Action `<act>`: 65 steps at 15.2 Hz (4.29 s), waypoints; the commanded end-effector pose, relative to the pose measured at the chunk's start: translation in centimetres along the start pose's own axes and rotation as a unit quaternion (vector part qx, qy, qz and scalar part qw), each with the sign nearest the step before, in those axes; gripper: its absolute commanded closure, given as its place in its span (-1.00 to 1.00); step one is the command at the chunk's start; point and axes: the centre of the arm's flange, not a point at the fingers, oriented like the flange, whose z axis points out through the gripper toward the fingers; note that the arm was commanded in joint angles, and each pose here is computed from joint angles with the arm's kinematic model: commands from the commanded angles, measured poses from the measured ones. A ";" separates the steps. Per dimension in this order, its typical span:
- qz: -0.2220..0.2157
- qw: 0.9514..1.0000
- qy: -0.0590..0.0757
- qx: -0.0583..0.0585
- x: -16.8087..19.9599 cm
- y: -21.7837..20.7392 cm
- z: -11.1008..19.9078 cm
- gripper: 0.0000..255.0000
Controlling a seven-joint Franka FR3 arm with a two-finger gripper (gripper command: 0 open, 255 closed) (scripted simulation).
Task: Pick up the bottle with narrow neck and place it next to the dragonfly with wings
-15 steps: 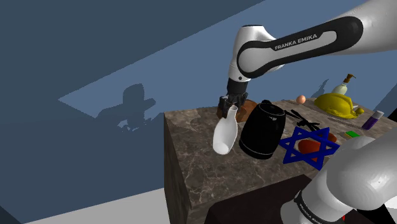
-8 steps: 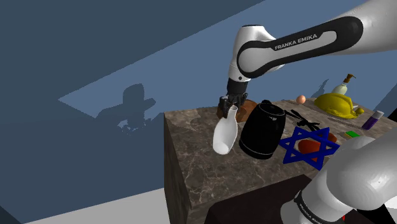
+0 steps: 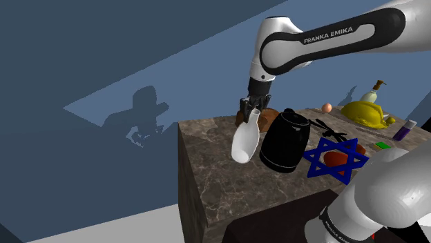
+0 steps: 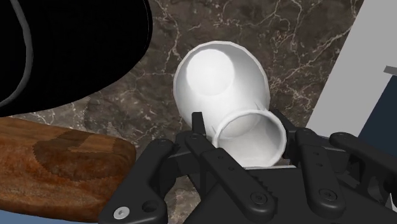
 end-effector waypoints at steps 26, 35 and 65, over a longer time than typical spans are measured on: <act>0.000 1.000 0.000 0.000 -0.5 0.1 -14.2 1.00; 0.000 1.000 0.000 0.000 -0.6 0.1 -19.0 1.00; 0.000 1.000 0.000 0.000 -4.6 11.5 -29.6 1.00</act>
